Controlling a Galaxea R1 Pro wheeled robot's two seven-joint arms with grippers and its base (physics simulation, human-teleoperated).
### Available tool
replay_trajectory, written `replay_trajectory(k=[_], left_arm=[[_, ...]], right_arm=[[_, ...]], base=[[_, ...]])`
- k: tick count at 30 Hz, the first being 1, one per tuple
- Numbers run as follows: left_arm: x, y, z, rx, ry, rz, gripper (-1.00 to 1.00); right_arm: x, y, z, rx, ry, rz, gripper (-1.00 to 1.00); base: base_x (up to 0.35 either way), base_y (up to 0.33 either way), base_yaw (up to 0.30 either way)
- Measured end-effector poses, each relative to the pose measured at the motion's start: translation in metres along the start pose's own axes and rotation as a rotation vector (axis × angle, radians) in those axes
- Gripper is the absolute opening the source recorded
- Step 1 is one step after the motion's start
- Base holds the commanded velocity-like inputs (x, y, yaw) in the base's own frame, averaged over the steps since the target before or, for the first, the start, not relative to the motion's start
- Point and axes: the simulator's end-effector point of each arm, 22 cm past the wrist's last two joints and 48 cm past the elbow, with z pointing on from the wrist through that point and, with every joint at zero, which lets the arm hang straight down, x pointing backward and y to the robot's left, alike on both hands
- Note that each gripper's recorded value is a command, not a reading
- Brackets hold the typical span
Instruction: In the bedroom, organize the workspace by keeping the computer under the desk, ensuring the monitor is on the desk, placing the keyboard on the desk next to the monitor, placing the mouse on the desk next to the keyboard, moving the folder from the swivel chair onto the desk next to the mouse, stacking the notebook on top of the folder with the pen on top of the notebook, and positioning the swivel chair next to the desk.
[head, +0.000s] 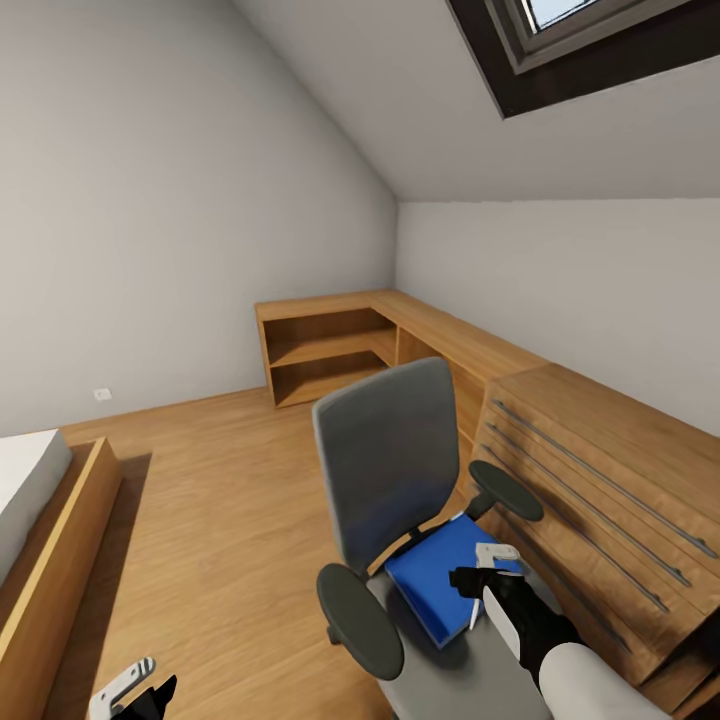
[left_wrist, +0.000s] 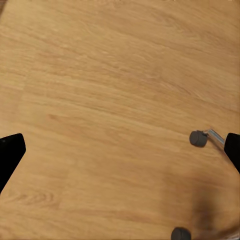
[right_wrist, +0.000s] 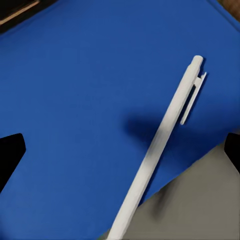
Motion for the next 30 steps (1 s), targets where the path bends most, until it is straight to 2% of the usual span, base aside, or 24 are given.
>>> replay_trajectory(k=[30], left_arm=[[0.0049,0.0019,0.0053,0.0,0.002,0.003,1.0]], right_arm=[[0.0055,-0.0019,0.0056,0.003,0.003,0.003,1.0]], base=[[0.004,0.002,0.0]])
